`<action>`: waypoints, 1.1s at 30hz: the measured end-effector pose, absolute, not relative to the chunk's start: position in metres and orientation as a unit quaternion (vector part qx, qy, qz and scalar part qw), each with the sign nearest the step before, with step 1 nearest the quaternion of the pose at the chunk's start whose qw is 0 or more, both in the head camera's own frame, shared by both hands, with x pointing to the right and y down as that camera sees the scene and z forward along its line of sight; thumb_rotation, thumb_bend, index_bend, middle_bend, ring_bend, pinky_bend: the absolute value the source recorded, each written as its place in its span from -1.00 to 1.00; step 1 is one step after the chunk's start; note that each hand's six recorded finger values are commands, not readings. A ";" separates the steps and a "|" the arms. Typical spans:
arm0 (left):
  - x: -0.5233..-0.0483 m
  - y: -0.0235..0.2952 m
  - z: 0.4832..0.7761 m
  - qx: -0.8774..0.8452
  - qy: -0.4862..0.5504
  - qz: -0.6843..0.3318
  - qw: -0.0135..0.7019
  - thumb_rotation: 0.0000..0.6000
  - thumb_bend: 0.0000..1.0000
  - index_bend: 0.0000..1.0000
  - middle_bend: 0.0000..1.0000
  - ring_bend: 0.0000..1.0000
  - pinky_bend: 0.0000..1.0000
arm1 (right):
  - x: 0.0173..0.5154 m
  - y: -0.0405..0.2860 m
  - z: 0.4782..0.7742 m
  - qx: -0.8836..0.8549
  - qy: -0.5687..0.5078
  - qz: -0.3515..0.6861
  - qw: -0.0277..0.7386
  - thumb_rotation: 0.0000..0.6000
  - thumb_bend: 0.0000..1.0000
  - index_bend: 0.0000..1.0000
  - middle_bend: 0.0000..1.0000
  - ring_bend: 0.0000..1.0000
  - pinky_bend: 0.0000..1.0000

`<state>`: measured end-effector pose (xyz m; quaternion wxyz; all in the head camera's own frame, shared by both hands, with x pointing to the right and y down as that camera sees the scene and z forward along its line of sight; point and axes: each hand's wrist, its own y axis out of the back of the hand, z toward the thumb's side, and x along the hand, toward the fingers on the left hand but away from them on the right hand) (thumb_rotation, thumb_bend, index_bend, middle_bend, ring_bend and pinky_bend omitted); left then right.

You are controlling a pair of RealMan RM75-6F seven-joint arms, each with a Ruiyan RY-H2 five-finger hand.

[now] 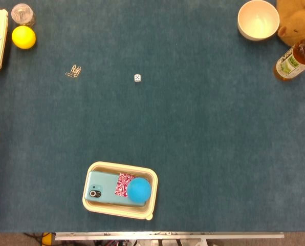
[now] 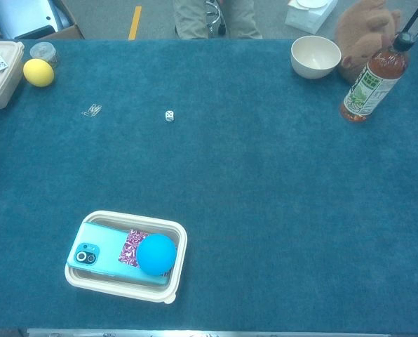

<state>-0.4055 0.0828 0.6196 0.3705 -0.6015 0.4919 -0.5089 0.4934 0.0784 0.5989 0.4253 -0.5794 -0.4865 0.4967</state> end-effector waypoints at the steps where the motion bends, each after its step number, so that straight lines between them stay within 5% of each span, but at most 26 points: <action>1: -0.406 0.083 0.620 -0.601 0.492 -0.509 0.370 1.00 -0.77 -0.62 -0.74 -0.99 -1.00 | 0.493 0.078 0.599 -0.580 -0.486 0.496 0.425 1.00 -0.41 -0.21 -0.34 -0.47 -0.15; 16: -0.394 0.072 0.618 -0.625 0.477 -0.490 0.376 1.00 -0.78 -0.62 -0.70 -0.95 -1.00 | 0.490 0.076 0.599 -0.585 -0.485 0.492 0.426 1.00 -0.41 -0.21 -0.34 -0.47 -0.15; 29: -0.347 0.032 0.627 -0.696 0.397 -0.444 0.401 1.00 -0.77 -0.54 -0.39 -0.60 -0.99 | 0.488 0.074 0.604 -0.589 -0.477 0.496 0.423 1.00 -0.41 -0.21 -0.34 -0.47 -0.15; 33: -0.329 0.019 0.637 -0.715 0.362 -0.436 0.409 1.00 -0.77 -0.54 -0.18 -0.39 -0.72 | 0.488 0.072 0.606 -0.590 -0.474 0.499 0.422 1.00 -0.41 -0.21 -0.34 -0.47 -0.15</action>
